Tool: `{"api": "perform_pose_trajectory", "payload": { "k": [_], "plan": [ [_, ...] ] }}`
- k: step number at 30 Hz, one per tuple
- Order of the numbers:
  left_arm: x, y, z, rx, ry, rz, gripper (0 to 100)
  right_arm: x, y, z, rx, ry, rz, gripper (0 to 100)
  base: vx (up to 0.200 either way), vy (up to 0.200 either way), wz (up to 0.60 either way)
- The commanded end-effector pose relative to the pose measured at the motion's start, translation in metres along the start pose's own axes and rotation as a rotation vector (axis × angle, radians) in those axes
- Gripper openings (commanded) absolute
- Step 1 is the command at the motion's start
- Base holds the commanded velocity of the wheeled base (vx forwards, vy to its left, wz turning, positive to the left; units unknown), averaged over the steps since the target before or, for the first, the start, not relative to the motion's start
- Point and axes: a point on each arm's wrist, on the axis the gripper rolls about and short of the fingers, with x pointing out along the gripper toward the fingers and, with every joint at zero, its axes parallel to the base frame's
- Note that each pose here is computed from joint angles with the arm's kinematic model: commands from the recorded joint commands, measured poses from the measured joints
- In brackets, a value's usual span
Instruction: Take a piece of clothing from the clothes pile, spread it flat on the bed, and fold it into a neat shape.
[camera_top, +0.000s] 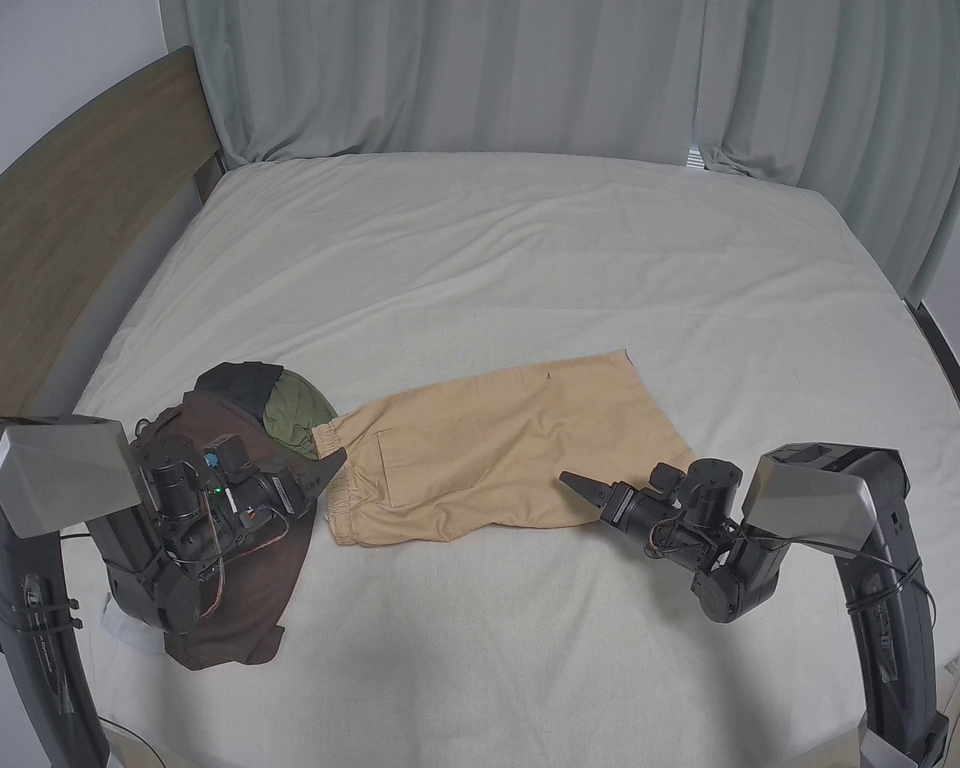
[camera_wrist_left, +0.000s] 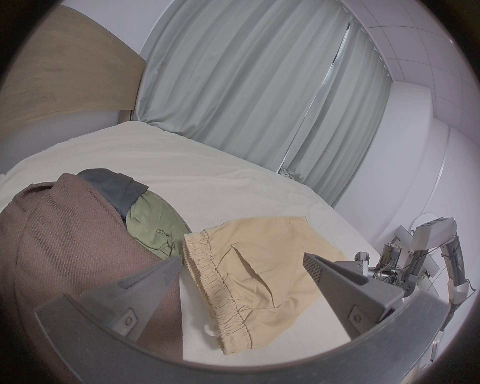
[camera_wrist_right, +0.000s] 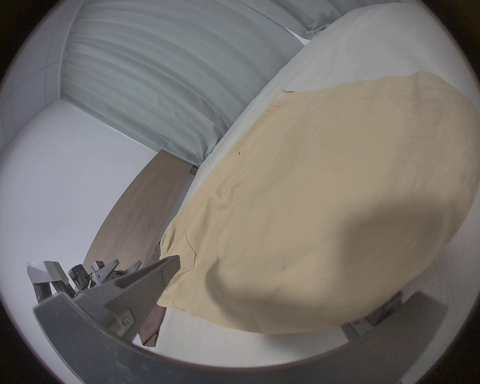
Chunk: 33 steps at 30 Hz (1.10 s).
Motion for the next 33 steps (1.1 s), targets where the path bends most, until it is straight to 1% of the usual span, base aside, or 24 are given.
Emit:
{"api": "perform_pose_trajectory", "payload": {
  "k": [1, 9, 10, 24, 30, 33],
  "plan": [
    [0.000, 0.001, 0.000, -0.001, -0.002, 0.002, 100, 0.003, -0.005, -0.010, 0.010, 0.024, -0.010, 100, 0.000, 0.000, 0.00],
    [0.000, 0.001, 0.000, -0.003, 0.000, 0.001, 100, 0.003, -0.005, -0.010, 0.012, 0.025, -0.011, 100, 0.000, 0.000, 0.00],
    [0.000, 0.001, 0.000, -0.002, -0.002, 0.000, 100, 0.003, -0.005, -0.011, 0.012, 0.027, -0.011, 0, 0.000, 0.000, 0.00],
    [-0.001, 0.004, 0.000, -0.008, 0.000, 0.009, 100, -0.002, -0.003, -0.011, 0.013, 0.036, -0.022, 0, 0.000, 0.000, 0.00],
    [-0.001, 0.003, 0.001, -0.007, -0.001, 0.008, 100, -0.016, 0.014, -0.005, 0.009, 0.046, -0.020, 0, 0.000, 0.000, 0.00],
    [-0.001, 0.003, 0.000, -0.008, 0.000, 0.009, 100, -0.022, 0.018, -0.006, 0.006, 0.061, -0.028, 0, 0.000, 0.000, 0.00]
  ]
}}
